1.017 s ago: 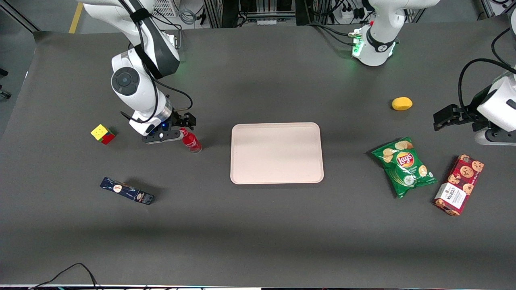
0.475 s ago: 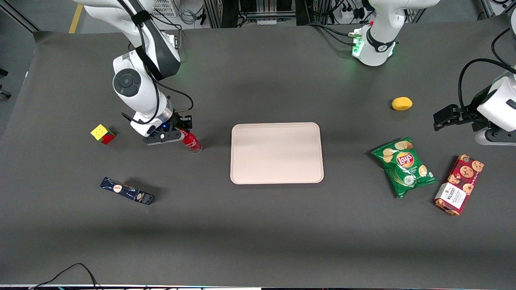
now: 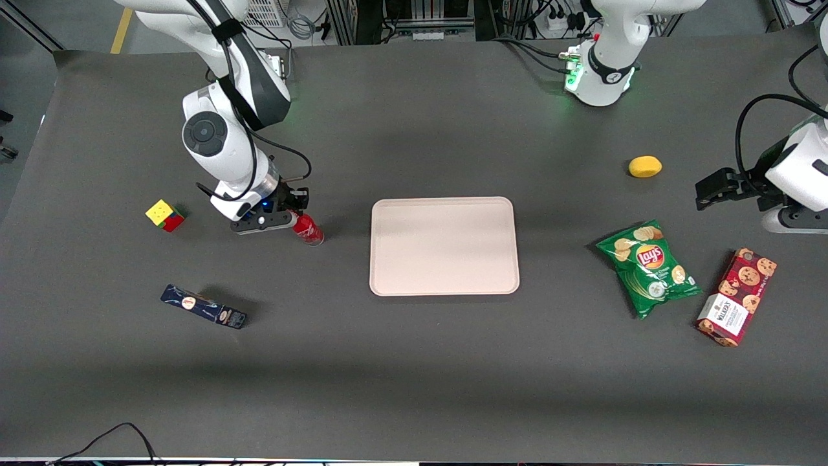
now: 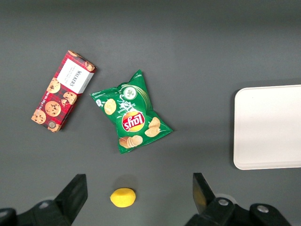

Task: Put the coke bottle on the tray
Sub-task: 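Close the right gripper on the bottle neck and lift it, then carry the held bottle over the white tray with the right gripper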

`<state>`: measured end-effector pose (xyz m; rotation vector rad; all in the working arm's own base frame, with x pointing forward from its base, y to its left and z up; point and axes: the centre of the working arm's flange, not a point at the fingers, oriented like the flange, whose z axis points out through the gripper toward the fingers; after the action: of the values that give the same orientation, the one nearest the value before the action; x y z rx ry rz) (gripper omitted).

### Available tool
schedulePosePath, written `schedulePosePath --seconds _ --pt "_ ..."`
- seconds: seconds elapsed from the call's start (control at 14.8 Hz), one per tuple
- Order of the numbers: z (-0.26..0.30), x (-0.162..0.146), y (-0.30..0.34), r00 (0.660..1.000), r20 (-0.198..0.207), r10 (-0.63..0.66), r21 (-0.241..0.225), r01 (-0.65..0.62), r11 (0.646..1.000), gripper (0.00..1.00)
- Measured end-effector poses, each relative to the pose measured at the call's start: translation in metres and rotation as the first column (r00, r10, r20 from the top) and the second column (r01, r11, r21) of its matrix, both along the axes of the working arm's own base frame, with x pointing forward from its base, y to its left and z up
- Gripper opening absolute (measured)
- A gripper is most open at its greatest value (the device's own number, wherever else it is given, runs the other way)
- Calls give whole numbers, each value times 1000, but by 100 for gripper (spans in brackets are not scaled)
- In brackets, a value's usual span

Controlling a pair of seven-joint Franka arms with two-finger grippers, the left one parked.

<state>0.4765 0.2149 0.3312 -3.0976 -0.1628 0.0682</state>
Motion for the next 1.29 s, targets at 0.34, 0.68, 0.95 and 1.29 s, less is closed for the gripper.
schedulePosePath --seconds 0.34,0.68,0.95,1.29 --pt "1 0 2 1000 4 5 0 -5 1000 33" --pt "58 18 11 1000 -15 14 -12 -14 1000 33" --pt "158 34 17 1000 -19 19 -18 -19 1000 33" --pt "246 48 24 1000 7 -23 8 23 1000 33"
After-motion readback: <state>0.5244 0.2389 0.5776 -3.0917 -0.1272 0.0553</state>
